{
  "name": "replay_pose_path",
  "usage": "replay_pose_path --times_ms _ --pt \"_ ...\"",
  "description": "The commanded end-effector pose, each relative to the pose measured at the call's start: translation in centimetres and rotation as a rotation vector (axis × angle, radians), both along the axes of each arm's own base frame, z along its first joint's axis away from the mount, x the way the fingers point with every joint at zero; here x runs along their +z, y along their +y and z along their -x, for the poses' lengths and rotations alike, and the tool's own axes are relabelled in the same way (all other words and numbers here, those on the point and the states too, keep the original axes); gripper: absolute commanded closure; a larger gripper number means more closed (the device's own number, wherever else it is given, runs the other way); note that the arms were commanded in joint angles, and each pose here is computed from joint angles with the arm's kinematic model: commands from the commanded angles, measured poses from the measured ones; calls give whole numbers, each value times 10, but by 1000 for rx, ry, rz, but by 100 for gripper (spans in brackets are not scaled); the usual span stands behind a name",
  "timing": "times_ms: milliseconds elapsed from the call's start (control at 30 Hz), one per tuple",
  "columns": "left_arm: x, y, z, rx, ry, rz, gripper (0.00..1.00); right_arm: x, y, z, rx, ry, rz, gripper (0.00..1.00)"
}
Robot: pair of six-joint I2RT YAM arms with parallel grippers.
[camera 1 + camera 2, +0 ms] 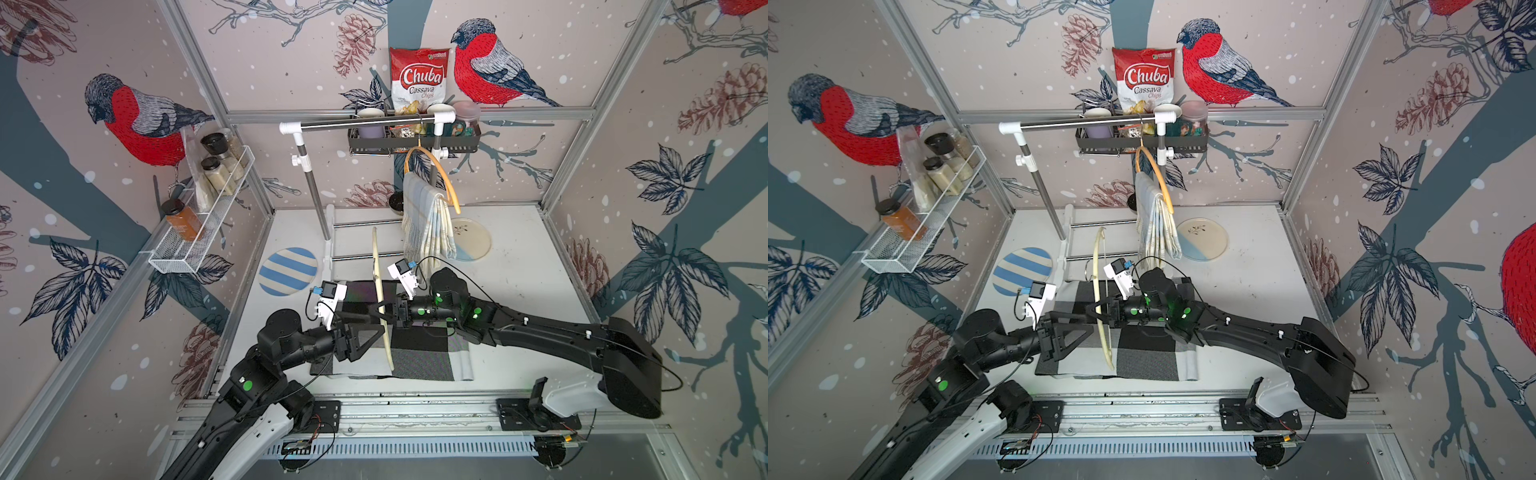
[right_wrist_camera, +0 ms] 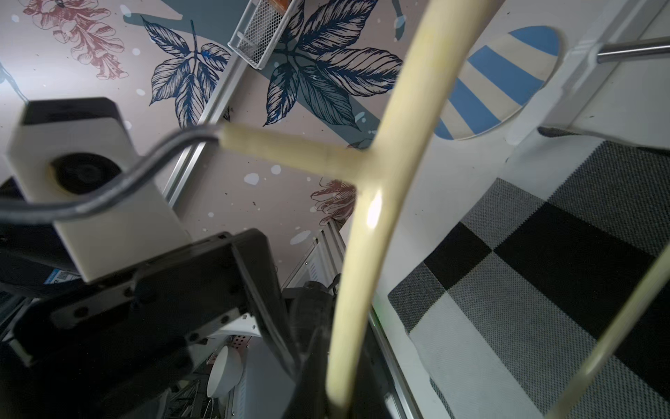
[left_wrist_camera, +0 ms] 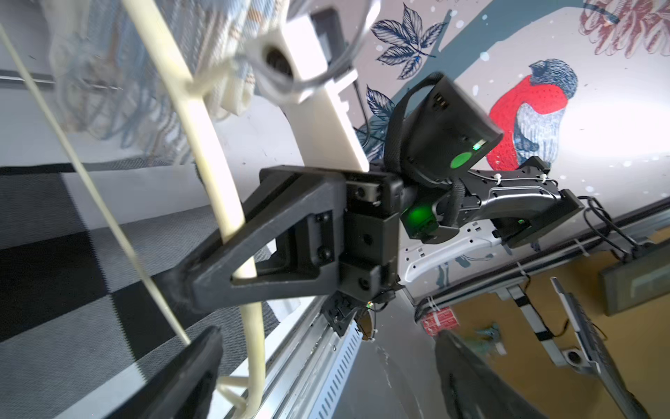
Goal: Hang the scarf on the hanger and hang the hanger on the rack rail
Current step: Pick up the hanger from the clothesline.
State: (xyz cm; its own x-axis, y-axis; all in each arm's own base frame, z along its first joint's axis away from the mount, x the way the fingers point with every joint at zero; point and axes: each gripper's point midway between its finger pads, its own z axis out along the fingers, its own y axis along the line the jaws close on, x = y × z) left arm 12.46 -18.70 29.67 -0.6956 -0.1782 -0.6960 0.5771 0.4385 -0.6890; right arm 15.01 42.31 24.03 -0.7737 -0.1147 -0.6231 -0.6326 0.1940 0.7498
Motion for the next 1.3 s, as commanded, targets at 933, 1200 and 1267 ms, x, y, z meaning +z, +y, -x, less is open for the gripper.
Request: replay_pose_path --times_ms 933,1200,1267 --pt "-60 19 -93 327 249 -522 79 -52 30 27 68 -8 125 100" --pt "-63 24 -102 374 230 -548 93 -52 32 28 80 -9 123 100" --pt "-63 26 -104 387 224 -549 100 -52 32 29 81 -9 124 100"
